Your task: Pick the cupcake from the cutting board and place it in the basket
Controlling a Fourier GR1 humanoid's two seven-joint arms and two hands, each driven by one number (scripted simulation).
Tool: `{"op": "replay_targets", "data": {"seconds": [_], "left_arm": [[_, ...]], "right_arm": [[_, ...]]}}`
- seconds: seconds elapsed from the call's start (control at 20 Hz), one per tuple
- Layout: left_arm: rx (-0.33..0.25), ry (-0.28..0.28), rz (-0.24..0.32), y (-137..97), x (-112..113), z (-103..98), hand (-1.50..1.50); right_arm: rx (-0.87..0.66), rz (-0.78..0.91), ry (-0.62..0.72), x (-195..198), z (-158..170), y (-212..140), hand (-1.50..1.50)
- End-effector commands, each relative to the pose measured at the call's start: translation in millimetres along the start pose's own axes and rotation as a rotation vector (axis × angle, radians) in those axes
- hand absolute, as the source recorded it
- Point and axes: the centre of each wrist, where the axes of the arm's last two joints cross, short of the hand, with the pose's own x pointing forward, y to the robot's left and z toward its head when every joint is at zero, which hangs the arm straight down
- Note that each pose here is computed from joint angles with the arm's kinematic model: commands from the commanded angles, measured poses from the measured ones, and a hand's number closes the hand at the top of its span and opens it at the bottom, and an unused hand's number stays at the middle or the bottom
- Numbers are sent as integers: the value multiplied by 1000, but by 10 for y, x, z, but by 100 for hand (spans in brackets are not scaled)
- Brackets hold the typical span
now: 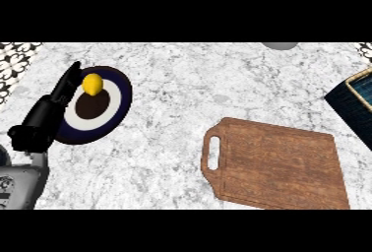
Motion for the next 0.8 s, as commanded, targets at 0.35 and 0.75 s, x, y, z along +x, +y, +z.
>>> {"op": "replay_targets", "data": {"seconds": [0.35,0.75], "left_arm": [[7,1,4,-26,-11,30,0],[3,-7,2,-23,-31,0,0]], "right_arm": [[135,-187,-140,-97,-20,-34,-150],[-141,-638,-108,-321,-69,21,-150]]}}
